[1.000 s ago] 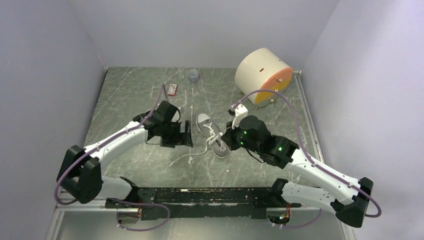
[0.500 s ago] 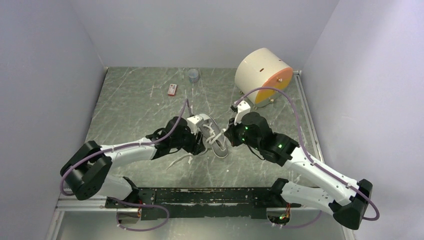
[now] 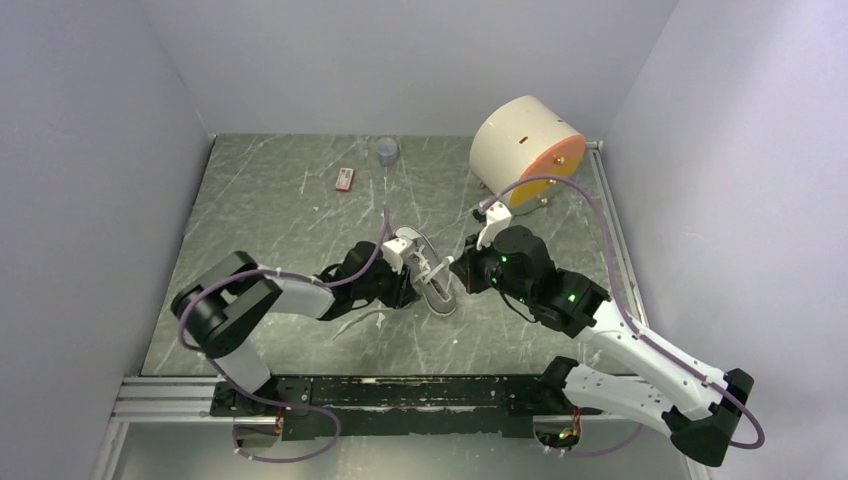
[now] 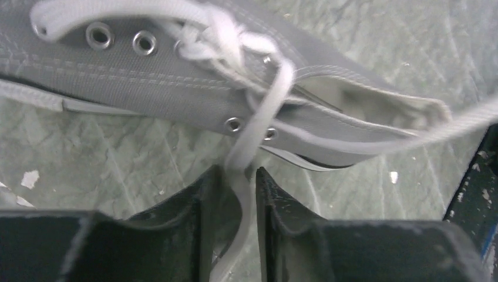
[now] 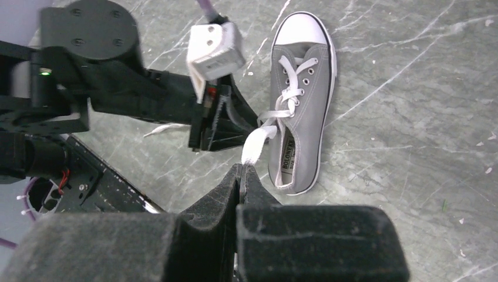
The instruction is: Tie the shoes
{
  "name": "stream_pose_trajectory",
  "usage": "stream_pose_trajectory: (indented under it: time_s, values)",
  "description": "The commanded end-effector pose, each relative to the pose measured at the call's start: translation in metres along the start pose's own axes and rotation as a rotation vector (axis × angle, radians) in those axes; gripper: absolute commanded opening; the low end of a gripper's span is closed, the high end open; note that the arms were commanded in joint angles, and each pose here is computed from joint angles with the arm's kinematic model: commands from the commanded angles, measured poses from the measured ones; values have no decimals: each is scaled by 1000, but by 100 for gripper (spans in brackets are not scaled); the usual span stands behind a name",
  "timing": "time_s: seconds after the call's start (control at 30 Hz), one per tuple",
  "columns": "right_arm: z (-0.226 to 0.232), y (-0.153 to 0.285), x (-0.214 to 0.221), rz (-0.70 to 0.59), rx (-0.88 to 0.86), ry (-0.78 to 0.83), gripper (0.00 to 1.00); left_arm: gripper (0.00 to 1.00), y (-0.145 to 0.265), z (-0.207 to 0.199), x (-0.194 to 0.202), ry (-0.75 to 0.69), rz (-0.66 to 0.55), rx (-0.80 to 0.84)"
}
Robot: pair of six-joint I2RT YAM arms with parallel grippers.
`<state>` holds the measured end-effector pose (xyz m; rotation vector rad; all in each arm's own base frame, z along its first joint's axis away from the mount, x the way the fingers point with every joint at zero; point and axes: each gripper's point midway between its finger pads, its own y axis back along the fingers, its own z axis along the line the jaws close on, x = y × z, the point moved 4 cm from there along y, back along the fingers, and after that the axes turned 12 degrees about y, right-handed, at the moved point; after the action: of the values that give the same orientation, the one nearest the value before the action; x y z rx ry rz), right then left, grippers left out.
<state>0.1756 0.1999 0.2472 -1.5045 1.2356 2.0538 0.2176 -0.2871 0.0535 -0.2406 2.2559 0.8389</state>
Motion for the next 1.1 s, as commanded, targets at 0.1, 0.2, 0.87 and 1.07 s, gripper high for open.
stream_pose_trajectory:
  time_s: [0.1,0.2,0.87,1.07]
  values:
    - [9,6,-11,-28,-70,-8,0,22,-4,4,-18,-63,-93,-25]
    - [24,8,-11,-22,-189,45,0,15,6,-11,-29,-116,-75,19]
    - [-41,-40,-3,216,-317,-262,0,5,16,-42,-78,-259,-54,252]
    - [-55,-56,-3,247,-318,-269,0,5,12,-48,-78,-219,-36,328]
